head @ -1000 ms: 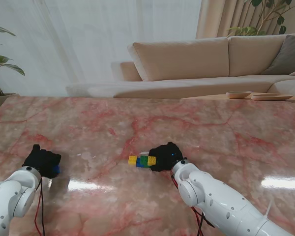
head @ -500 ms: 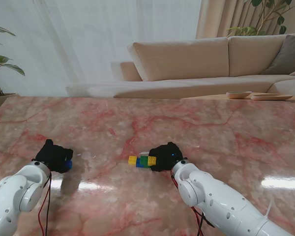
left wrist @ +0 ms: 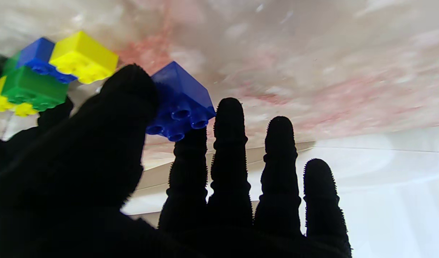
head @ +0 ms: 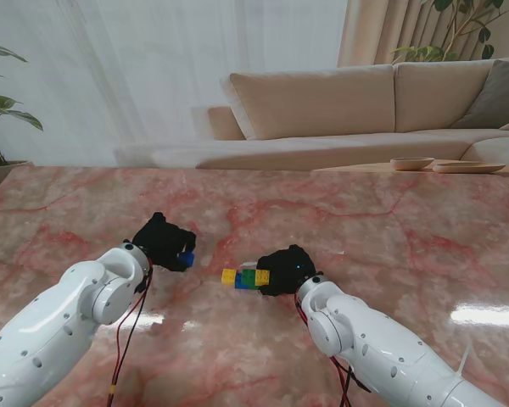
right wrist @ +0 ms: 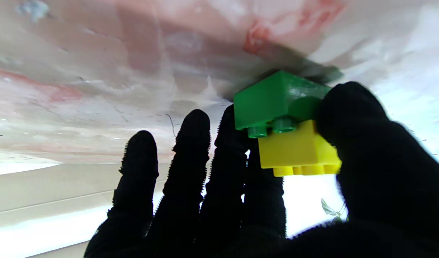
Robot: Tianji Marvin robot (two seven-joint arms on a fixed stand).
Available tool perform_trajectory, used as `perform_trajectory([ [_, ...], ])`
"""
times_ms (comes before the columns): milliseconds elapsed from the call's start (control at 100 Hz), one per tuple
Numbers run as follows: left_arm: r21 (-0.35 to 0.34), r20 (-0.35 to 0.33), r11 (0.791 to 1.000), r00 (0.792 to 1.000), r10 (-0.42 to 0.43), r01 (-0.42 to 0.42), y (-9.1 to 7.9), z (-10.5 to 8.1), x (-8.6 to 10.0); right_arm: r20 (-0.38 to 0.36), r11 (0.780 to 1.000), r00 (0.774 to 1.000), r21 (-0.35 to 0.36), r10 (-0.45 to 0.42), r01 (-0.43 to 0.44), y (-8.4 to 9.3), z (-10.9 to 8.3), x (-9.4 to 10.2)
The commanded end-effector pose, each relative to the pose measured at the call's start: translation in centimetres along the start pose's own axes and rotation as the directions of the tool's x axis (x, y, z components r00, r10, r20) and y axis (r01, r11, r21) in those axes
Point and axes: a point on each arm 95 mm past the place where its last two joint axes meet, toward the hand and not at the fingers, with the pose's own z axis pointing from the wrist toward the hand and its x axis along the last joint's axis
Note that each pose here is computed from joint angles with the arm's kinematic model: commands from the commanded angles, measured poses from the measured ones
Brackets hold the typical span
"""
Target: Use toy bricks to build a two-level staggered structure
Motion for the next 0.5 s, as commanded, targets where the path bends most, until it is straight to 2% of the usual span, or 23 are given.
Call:
perform_trajectory([
  [0,0.016,-0.029,1.000,0.999,-0.017,0.017,-0.7,0.8,1.3,0.012,0.999,1.000,0.055,0.001,-0.002,-1.7,-0.5,-0.3],
  [220,0.001,-0.108,1.000,0.994,-0.021,0.022,-1.4,2.6,3.9,0.009,0.999,1.000,0.048,-0.002,0.001,-1.7,-0.3,-0.4],
  [490,-0.018,-0.159,0.999,0.987,-0.036,0.034,-1.2,3.9,6.1,0.009,0.999,1.000,0.040,0.002,-0.002,-1.6,0.0,-0.4],
])
